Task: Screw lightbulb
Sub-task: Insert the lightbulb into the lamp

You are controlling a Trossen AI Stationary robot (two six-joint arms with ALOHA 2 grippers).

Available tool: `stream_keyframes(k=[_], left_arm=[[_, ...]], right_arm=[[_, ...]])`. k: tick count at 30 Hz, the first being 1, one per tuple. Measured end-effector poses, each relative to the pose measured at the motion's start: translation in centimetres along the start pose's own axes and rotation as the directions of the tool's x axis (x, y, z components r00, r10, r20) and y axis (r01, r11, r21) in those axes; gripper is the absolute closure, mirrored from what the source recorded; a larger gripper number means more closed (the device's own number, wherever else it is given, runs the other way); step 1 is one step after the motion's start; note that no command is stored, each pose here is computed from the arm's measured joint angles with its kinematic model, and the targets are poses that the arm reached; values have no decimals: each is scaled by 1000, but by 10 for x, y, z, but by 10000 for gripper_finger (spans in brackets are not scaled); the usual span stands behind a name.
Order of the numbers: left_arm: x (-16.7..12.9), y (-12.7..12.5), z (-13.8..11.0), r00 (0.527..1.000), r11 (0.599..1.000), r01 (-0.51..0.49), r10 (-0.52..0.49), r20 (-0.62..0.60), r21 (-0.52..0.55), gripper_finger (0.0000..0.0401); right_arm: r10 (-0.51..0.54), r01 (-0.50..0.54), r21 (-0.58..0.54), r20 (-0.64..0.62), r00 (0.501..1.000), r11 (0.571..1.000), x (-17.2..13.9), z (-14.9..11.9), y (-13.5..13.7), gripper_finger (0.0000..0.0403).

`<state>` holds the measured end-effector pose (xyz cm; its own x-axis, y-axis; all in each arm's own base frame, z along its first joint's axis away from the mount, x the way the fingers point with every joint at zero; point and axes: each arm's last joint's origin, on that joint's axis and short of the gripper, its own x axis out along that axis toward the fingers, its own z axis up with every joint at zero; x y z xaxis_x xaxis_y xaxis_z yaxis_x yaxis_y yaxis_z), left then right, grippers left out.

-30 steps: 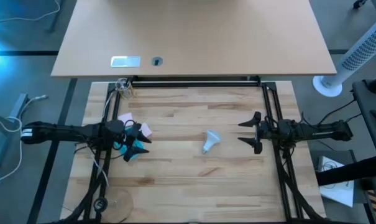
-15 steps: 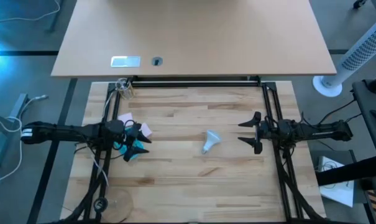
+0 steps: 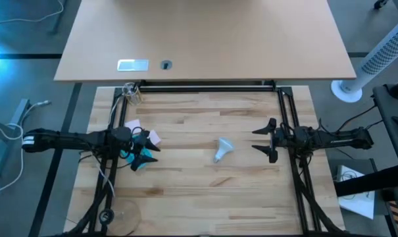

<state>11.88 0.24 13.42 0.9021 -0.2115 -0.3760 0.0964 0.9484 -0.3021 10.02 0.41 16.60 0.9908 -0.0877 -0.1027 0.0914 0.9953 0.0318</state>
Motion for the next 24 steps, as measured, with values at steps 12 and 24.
stream_keyframes(k=[12, 24], left_arm=[[0, 0, 0, 1000, 1000, 0, 0, 0, 0, 158], [0, 0, 0, 1000, 1000, 0, 0, 0, 0, 158]], right_arm=[[0, 0, 0, 0, 1000, 1000, 0, 0, 0, 97], [-83, -35, 541, 193, 978, 841, -1, 19, -2, 105]])
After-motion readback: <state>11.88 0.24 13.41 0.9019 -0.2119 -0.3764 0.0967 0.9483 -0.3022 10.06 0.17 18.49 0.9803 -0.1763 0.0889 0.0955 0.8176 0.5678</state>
